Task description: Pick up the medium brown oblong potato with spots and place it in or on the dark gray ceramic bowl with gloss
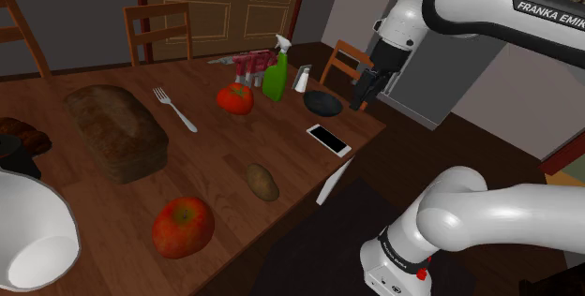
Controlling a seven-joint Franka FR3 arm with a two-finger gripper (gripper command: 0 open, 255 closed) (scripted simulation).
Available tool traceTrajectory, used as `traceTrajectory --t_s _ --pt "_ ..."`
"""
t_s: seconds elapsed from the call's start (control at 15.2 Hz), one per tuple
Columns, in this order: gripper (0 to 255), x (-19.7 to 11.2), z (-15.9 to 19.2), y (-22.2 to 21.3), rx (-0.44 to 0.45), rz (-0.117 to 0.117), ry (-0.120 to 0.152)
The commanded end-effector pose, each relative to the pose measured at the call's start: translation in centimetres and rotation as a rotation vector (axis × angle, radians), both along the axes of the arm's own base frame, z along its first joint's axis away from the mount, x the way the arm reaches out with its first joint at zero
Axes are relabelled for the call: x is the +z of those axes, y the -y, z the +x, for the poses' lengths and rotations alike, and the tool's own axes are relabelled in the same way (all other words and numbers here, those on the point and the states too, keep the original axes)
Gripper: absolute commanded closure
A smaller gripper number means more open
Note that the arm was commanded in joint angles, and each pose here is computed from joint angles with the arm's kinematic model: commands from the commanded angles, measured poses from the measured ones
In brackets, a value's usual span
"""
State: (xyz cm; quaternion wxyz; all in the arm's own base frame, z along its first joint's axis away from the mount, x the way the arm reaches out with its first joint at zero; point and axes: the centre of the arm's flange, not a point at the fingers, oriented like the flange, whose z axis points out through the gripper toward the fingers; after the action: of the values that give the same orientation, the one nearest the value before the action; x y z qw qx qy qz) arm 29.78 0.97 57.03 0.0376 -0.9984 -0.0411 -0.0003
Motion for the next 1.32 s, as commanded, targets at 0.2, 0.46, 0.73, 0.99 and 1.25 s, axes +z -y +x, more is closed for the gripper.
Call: traceTrajectory --t_s 0.2,0.46,0.73,0.99,1.25 --pt "0 -1.6 0.4 -4.0 -0.006 -0.028 0.003" --pt "0 -4.0 1.0 -9.2 -0.014 -0.065 0.008" --pt "0 -6.6 1.6 -14.4 -0.021 -0.102 0.013" --pt "0 -9.3 2.3 -19.4 -0.029 -0.14 0.017" --pt "0 -12.2 3.0 -24.4 -0.037 -0.177 0.022"
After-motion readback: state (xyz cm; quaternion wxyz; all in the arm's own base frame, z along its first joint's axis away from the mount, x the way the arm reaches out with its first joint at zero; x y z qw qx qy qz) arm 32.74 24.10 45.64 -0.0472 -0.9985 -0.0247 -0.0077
